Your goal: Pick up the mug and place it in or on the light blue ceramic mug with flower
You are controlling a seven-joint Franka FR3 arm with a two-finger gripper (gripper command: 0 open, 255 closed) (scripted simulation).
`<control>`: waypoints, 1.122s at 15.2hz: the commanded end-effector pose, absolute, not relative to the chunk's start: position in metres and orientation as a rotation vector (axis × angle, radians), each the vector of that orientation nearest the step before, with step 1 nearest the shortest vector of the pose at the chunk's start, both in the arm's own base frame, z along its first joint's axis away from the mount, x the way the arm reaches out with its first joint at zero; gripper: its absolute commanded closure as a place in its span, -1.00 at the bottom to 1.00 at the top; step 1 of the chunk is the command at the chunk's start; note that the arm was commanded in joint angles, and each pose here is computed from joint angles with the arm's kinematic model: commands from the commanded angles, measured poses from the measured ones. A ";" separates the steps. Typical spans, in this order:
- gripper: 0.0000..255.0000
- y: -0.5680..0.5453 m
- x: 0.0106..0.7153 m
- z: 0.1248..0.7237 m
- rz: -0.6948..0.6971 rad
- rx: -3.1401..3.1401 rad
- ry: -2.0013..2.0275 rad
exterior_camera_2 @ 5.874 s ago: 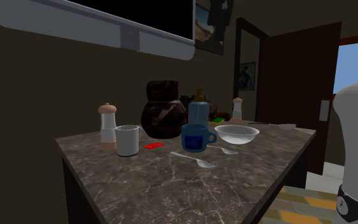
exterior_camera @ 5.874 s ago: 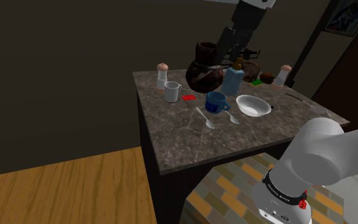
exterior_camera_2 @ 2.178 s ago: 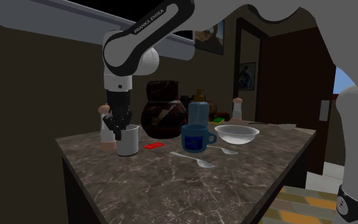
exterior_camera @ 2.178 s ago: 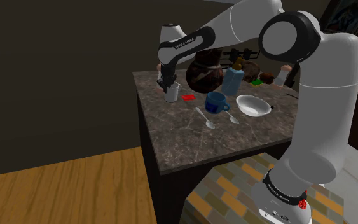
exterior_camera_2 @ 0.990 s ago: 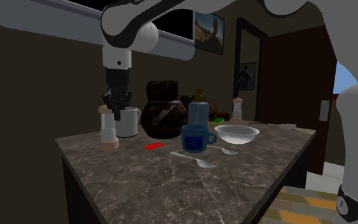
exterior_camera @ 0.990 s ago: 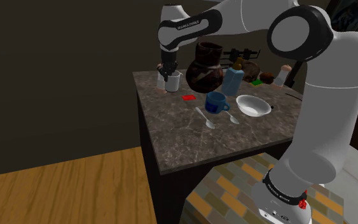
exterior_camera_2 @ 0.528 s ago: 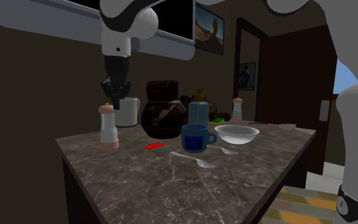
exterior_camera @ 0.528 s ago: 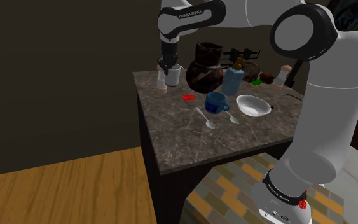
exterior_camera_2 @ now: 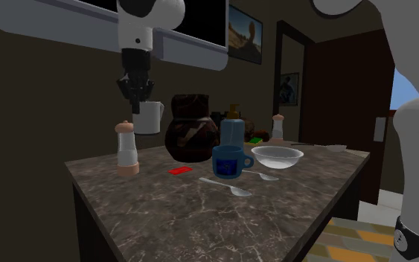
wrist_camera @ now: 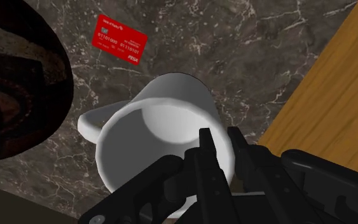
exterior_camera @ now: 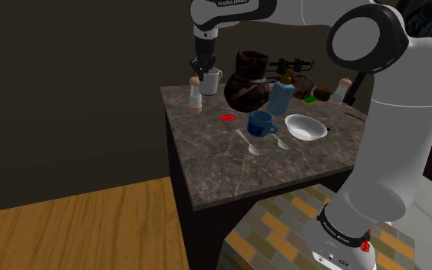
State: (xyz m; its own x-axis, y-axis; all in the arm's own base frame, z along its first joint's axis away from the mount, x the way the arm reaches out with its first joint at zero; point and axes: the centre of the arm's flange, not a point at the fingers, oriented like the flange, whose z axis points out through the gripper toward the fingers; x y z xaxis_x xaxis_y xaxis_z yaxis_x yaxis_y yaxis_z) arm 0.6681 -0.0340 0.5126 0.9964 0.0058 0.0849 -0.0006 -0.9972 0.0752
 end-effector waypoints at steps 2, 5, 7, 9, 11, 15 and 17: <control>1.00 -0.033 0.668 0.528 0.130 3.063 0.004; 1.00 -0.045 0.645 0.534 0.130 3.063 0.004; 1.00 -0.056 0.621 0.537 0.130 3.063 0.004; 1.00 -0.067 0.597 0.540 0.130 3.063 0.004; 1.00 -0.079 0.574 0.543 0.130 3.063 0.004; 1.00 -0.101 0.526 0.549 0.130 3.063 0.004; 1.00 -0.113 0.503 0.553 0.130 3.063 0.004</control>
